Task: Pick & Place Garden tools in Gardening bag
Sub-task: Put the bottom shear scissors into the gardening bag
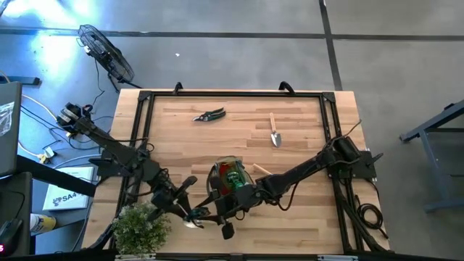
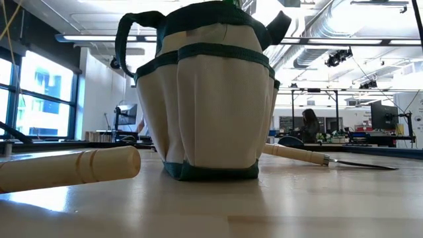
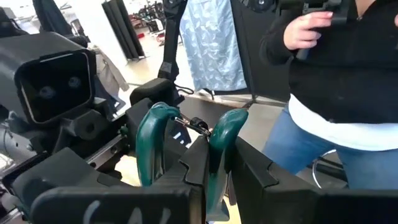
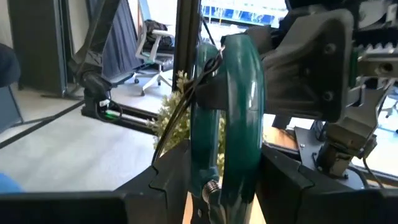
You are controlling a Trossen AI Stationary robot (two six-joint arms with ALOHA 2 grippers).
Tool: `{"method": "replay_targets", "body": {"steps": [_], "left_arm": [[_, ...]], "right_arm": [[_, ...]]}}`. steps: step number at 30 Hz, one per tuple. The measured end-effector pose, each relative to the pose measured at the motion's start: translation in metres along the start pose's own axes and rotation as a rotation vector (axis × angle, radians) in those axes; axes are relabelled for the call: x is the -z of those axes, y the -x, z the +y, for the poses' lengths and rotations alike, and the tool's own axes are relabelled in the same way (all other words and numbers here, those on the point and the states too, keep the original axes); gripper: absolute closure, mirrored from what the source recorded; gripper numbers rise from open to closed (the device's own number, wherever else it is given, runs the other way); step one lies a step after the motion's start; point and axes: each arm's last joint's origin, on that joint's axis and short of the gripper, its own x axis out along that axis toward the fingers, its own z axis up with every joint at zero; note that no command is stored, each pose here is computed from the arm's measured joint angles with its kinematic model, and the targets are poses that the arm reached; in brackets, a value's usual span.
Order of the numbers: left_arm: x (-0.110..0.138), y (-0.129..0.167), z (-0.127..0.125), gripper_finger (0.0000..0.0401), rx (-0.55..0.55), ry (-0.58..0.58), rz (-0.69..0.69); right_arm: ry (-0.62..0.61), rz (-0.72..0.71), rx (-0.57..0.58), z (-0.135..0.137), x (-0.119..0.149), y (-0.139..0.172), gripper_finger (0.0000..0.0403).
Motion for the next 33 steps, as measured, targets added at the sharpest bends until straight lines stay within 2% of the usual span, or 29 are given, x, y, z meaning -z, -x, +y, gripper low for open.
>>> {"method": "replay_targets", "body": {"steps": [3, 8, 14, 17, 20, 24, 27, 31, 33], "left_arm": [[0.001, 0.0, -0.001, 0.0366, 0.004, 0.002, 0.011], [0.003, 0.0, -0.001, 0.0366, 0.01, 0.022, 0.038], [0.004, 0.0, -0.001, 0.0362, 0.0, 0.044, 0.051], [0.005, 0.0, -0.001, 0.0315, -0.018, 0.132, 0.063], [0.007, 0.0, 0.001, 0.0256, -0.13, 0.237, 0.093], [0.007, 0.003, 0.005, 0.0196, -0.263, 0.261, 0.121], [0.007, 0.005, 0.005, 0.0167, -0.282, 0.26, 0.137], [0.009, 0.009, 0.004, 0.0152, -0.288, 0.272, 0.174], [0.01, 0.011, 0.004, 0.015, -0.297, 0.292, 0.198]], "right_arm": [[-0.001, 0.001, -0.025, -0.003, 0.001, -0.001, 0.0279], [0.024, 0.007, -0.011, -0.007, 0.001, -0.001, 0.0358], [0.045, 0.009, 0.005, -0.006, 0.002, -0.001, 0.0358], [0.063, -0.002, -0.004, 0.0, -0.004, 0.003, 0.0358], [0.108, -0.026, -0.025, 0.015, -0.023, 0.017, 0.0358], [0.149, -0.004, 0.021, 0.037, -0.038, 0.034, 0.0358], [0.167, 0.046, 0.063, 0.058, -0.041, 0.046, 0.0358], [0.174, 0.051, 0.1, 0.097, -0.044, 0.063, 0.0358], [0.122, 0.056, 0.157, 0.113, -0.044, 0.071, 0.0358]]}}
